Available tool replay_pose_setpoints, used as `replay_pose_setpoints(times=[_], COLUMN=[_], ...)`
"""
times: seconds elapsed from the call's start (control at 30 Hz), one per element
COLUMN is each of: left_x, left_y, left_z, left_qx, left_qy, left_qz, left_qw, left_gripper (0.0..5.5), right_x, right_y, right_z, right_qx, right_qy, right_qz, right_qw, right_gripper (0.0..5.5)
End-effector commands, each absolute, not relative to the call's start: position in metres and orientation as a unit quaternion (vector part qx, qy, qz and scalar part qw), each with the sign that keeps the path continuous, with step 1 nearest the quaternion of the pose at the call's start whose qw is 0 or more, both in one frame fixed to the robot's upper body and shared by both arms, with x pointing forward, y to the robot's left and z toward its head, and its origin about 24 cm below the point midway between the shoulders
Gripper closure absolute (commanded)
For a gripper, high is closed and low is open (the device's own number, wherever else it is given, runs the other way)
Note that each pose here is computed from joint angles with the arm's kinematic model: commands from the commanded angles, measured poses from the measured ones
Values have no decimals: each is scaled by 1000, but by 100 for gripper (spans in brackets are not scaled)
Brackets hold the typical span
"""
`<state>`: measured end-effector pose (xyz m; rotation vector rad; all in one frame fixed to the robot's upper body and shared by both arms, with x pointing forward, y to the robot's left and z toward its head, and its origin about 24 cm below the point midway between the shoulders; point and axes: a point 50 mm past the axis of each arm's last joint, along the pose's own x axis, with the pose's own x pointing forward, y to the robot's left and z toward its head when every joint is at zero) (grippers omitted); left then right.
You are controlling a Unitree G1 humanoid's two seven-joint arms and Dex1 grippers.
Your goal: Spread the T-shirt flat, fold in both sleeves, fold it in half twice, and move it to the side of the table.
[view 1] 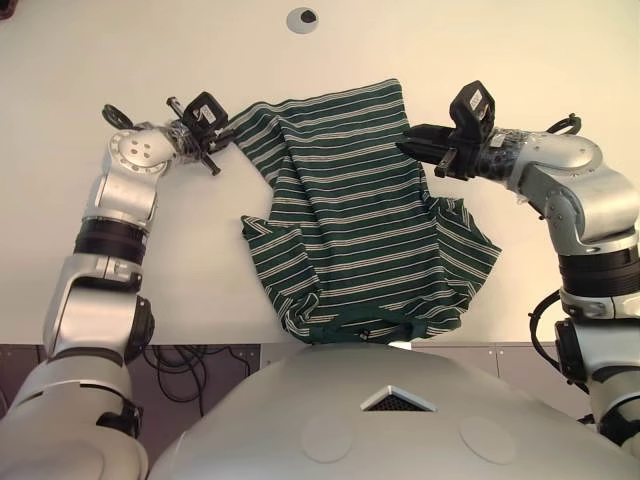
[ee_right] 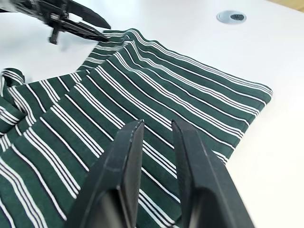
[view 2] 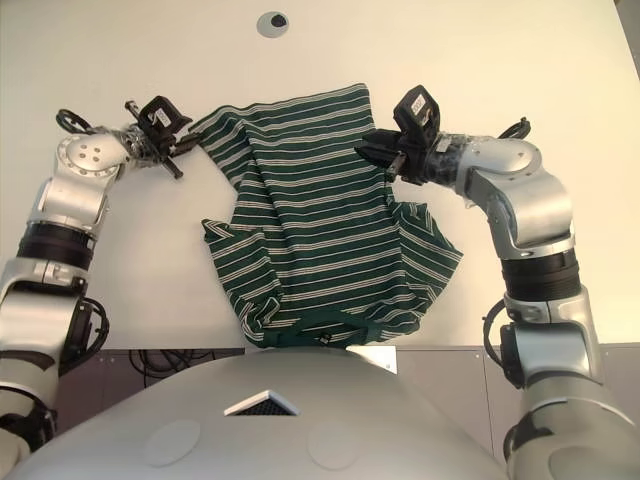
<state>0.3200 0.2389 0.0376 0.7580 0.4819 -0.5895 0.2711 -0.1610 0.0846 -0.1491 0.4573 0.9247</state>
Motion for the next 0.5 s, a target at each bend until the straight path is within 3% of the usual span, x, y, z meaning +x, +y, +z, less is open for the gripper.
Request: replay_pose_setpoints(times=[0.03, 0.3, 0.4, 0.5], left_x=[348, 388, 396, 385], left_y=[251, 231, 222, 204], left_z=[35, 88, 112, 100], left_qx=[456, 366, 336, 297], left_qy=[243, 104, 49, 51], left_qz=[-178, -36, -68, -176], left_qw=[838, 924, 938, 937], left_gripper=[419, 419, 419, 419], right_x=[269, 263, 259, 258], right_y=[-161, -148, -140, -135], right_z=[64, 44, 44, 45], right_qx=[-154, -181, -169, -158], right_qy=[224, 201, 193, 183], right_qz=[416, 398, 398, 390], right_qw=[868, 876, 881, 888], right_gripper=[445, 445, 445, 445])
